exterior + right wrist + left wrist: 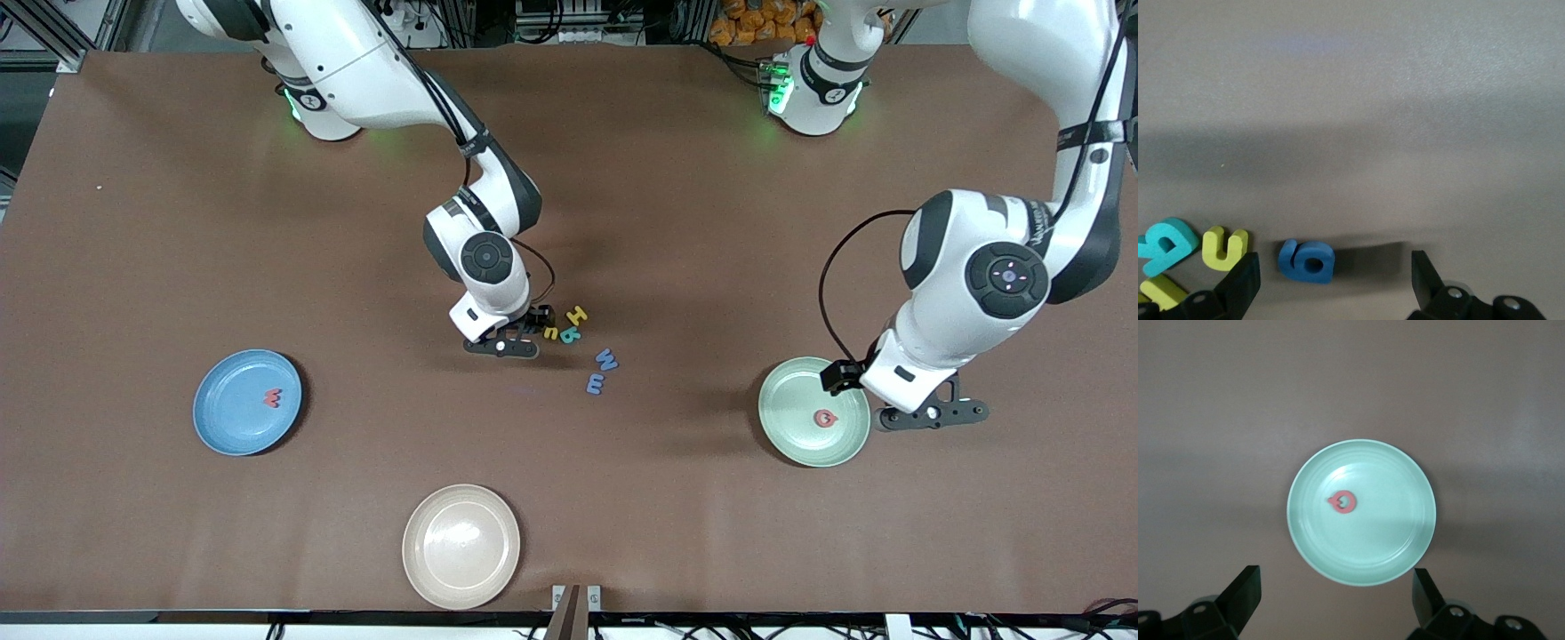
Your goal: Sort upper and lower case letters into plates
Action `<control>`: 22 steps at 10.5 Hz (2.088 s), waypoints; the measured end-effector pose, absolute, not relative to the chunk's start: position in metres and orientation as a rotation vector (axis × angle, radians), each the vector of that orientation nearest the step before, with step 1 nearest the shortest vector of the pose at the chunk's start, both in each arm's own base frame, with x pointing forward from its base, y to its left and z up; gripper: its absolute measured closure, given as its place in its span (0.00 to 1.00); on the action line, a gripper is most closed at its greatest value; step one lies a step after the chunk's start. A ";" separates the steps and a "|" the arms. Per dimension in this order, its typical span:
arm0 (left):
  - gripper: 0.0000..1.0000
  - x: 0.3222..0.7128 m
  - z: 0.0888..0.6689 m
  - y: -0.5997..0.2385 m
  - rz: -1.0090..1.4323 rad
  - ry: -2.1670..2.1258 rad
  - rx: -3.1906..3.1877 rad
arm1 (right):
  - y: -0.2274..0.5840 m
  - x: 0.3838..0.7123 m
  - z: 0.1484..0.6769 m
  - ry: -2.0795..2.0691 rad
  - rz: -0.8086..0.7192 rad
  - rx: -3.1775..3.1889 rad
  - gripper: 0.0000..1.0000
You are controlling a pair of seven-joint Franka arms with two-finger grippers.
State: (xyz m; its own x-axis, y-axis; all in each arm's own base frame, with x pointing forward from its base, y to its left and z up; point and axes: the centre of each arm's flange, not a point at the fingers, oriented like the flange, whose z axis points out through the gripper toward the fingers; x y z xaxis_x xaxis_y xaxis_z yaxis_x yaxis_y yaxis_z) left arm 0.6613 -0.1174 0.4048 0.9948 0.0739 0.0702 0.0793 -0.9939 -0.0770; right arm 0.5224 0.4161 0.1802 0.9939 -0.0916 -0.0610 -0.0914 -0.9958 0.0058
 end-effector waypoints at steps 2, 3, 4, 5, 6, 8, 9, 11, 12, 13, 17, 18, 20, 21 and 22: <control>0.00 0.657 0.432 -0.123 -0.096 -0.111 -3.054 | 0.415 0.523 0.179 -0.147 -0.091 3.135 0.00; 0.00 0.655 0.440 -0.127 -0.095 -0.105 -3.053 | 0.414 0.523 0.176 -0.147 -0.086 3.137 0.00; 0.00 0.652 0.447 -0.129 -0.094 -0.099 -3.053 | 0.414 0.523 0.173 -0.148 -0.082 3.139 0.00; 0.00 0.649 0.451 -0.134 -0.091 -0.088 -3.054 | 0.414 0.522 0.170 -0.148 -0.082 3.139 0.00; 0.00 0.647 0.455 -0.139 -0.089 -0.076 -3.055 | 0.414 0.522 0.169 -0.148 -0.083 3.138 0.00; 0.00 0.641 0.463 -0.151 -0.093 -0.047 -3.061 | 0.415 0.523 0.170 -0.158 -0.074 3.143 0.14; 0.00 0.639 0.465 -0.157 -0.092 -0.032 -3.063 | 0.416 0.523 0.173 -0.177 -0.066 3.147 0.29; 0.00 0.634 0.466 -0.170 -0.084 -0.012 -3.070 | 0.417 0.524 0.176 -0.194 -0.056 3.152 0.57; 0.00 0.631 0.465 -0.179 -0.078 -0.023 -3.073 | 0.418 0.525 0.179 -0.194 -0.053 3.154 0.61; 0.00 0.628 0.464 -0.189 -0.072 -0.035 -3.079 | 0.418 0.525 0.179 -0.196 -0.053 3.154 0.64; 0.00 0.608 0.447 -0.248 -0.029 -0.106 -3.090 | 0.410 0.533 0.182 -0.223 -0.035 3.158 0.64; 0.00 0.604 0.436 -0.261 -0.004 -0.130 -3.087 | 0.398 0.546 0.187 -0.249 -0.016 3.164 0.64; 0.00 0.598 0.413 -0.286 0.039 -0.168 -3.082 | 0.349 0.584 0.205 -0.273 0.026 3.177 0.64; 0.00 0.595 0.402 -0.299 0.049 -0.187 -3.084 | 0.314 0.605 0.212 -0.274 0.045 3.181 0.64; 0.00 0.592 0.390 -0.316 0.056 -0.214 -3.089 | 0.273 0.625 0.216 -0.271 0.059 3.181 0.64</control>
